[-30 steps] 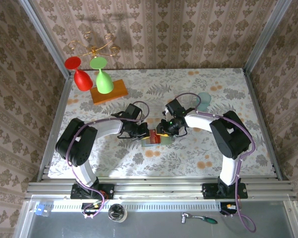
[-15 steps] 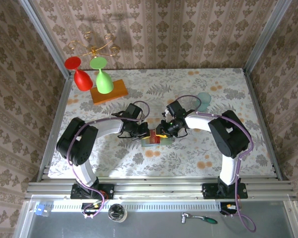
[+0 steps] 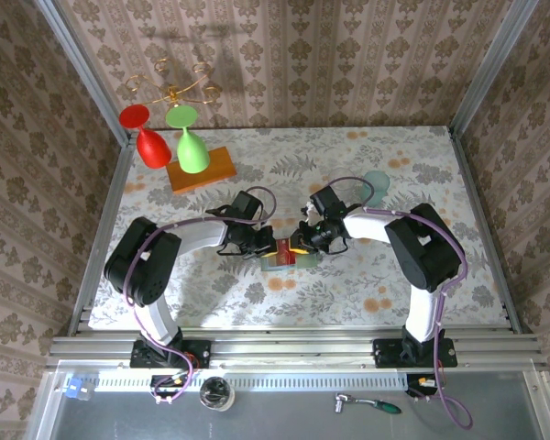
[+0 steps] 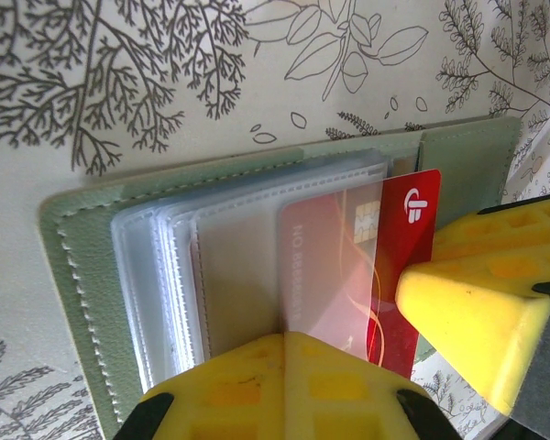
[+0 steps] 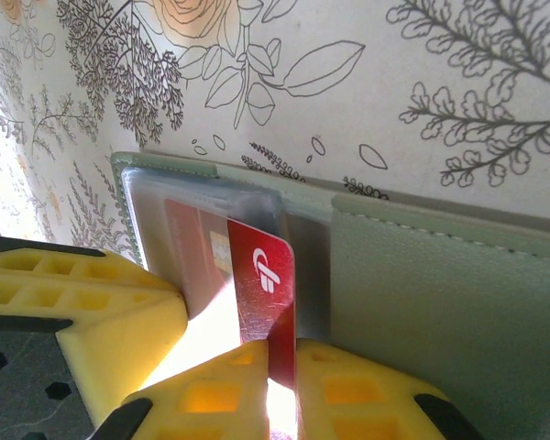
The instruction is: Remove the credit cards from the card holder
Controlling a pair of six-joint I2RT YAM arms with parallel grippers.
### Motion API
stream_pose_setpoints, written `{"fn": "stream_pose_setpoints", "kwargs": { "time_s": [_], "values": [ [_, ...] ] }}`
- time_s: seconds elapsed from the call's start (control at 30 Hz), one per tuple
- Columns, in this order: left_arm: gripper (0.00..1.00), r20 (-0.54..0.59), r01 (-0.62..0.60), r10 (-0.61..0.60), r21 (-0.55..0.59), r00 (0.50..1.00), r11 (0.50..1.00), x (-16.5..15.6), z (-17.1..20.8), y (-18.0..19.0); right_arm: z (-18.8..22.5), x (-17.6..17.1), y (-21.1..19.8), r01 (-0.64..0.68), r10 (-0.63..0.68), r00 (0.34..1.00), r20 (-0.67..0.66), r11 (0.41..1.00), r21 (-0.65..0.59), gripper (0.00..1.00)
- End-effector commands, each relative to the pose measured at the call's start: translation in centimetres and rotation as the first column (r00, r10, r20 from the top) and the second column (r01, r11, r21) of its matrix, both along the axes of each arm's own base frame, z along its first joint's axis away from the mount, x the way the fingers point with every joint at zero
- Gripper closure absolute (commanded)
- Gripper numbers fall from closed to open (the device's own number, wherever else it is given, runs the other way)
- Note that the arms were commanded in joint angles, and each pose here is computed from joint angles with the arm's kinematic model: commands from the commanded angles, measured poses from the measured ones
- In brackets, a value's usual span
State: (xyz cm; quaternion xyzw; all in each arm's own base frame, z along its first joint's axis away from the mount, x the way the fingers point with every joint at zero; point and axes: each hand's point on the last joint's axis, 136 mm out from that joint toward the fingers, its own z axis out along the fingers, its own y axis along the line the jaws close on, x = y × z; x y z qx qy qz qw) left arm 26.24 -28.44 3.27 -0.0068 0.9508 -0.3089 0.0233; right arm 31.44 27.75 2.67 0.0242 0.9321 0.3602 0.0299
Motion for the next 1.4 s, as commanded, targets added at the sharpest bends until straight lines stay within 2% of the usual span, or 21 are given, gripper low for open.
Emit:
{"fn": "stream_pose_setpoints", "kwargs": {
  "time_s": [0.0, 0.5, 0.8, 1.07, 1.37],
  "values": [
    [0.99, -0.031, 0.011, -0.009, 0.065, 0.999, 0.998, -0.7, -1.5, 1.0, -0.3, -0.4, -0.9, 0.017, -0.017, 1.0, -0.018, 1.0, -0.009, 0.86],
    [0.99, -0.014, 0.008, -0.007, 0.038, 1.0, 0.999, -0.3, -0.4, 0.6, 1.5, -0.1, -3.6, 0.052, -0.051, 0.998, 0.022, 0.998, -0.029, 0.9],
    [0.98, 0.042, 0.003, -0.002, -0.035, 0.999, 0.999, 0.9, 3.0, -0.4, 3.7, 0.4, -4.3, 0.041, -0.036, 0.996, 0.085, 0.997, -0.06, 0.92],
    [0.97, 0.101, -0.057, 0.063, -0.069, 0.993, 0.996, 3.2, 4.8, 0.8, 5.2, 1.6, -4.9, -0.031, 0.059, 0.981, 0.185, 0.988, -0.149, 0.95],
    [0.96, 0.238, -0.077, 0.104, -0.121, 0.966, 0.99, 6.8, 6.6, 1.3, 5.9, 4.0, -4.8, -0.13, 0.204, 0.923, 0.327, 0.963, -0.235, 0.98]
  ]
}}
